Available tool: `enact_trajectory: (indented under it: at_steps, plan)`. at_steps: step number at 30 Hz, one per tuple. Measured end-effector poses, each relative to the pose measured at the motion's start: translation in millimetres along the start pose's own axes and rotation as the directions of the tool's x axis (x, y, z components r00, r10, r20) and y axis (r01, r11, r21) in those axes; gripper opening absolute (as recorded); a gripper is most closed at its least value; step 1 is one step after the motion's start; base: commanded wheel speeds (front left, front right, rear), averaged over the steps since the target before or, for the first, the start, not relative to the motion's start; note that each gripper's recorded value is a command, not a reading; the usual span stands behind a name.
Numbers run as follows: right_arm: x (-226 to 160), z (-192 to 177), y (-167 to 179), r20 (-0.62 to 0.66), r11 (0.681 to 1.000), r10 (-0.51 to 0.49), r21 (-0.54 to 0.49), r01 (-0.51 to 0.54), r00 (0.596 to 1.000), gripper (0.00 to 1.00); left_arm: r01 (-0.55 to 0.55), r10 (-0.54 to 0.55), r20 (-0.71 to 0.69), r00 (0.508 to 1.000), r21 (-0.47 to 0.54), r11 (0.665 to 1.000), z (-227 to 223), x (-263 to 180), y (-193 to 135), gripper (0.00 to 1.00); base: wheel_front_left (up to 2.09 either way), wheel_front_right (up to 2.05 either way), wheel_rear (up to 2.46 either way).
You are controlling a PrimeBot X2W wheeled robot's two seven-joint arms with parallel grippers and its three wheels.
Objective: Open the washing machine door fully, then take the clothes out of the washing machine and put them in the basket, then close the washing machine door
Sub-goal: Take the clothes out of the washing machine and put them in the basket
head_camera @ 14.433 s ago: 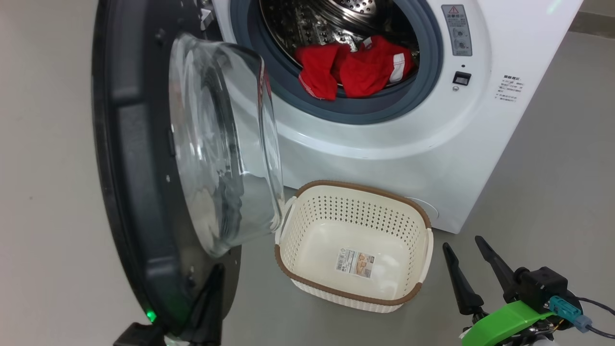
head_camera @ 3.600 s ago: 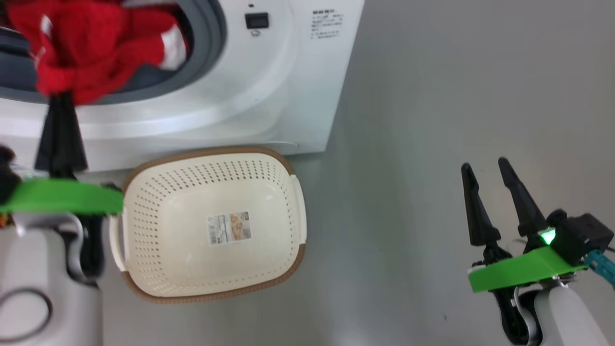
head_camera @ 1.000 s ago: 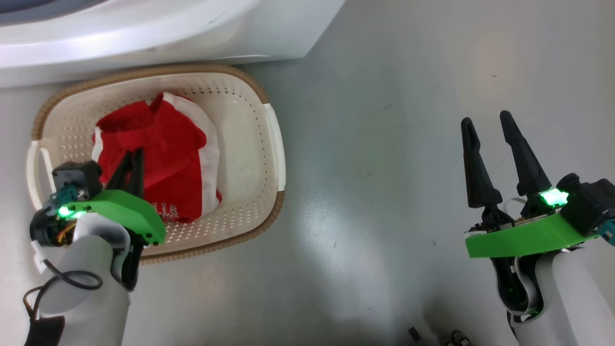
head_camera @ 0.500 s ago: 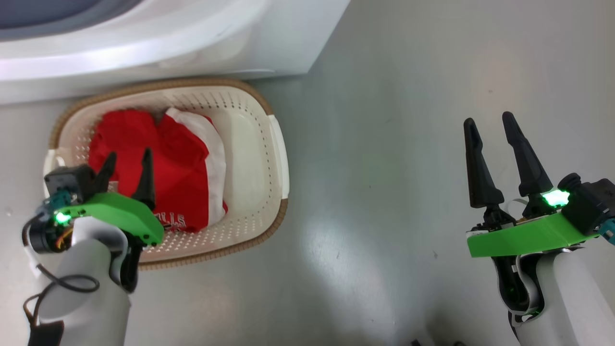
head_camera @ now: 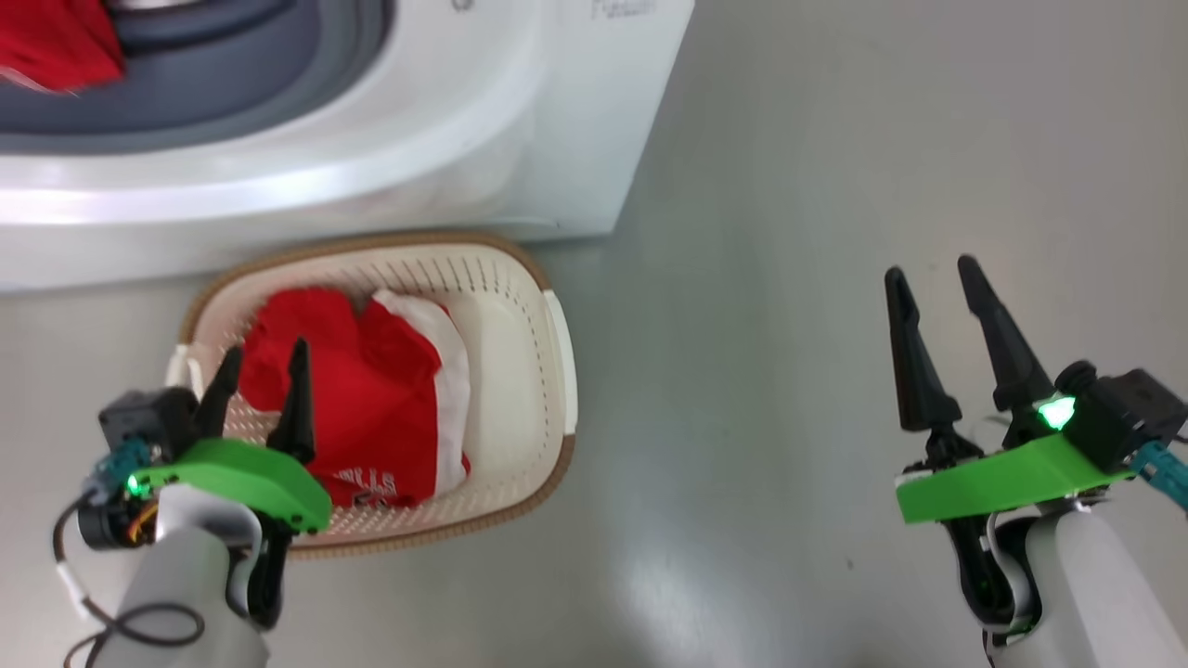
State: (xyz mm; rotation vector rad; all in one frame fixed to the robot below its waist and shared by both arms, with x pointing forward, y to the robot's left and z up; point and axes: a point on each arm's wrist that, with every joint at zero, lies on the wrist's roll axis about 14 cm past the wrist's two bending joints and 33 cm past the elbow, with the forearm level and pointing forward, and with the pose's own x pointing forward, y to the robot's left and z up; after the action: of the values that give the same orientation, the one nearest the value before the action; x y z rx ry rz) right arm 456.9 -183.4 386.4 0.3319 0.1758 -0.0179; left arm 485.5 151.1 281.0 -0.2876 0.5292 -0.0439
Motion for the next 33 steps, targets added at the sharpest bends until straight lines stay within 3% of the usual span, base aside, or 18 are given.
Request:
enact_trajectory:
  at_steps: [19, 33]
  plan:
    - [-55.3, 34.5, 21.0, 0.062, 0.999, 0.039, 0.007, -0.039, 0.997, 1.0, -0.002, -0.018, 0.305, 0.952, 0.063, 0.998, 90.5, -90.2, -4.0, 1.0, 0.0, 0.0, 0.0]
    - [-95.0, 44.1, 18.1, 0.09, 1.0, 0.027, 0.002, -0.028, 0.996, 1.0, -0.022, -0.033, 0.433, 0.901, 0.122, 0.992, 113.0, -154.7, -7.4, 1.0, 0.0, 0.0, 0.0]
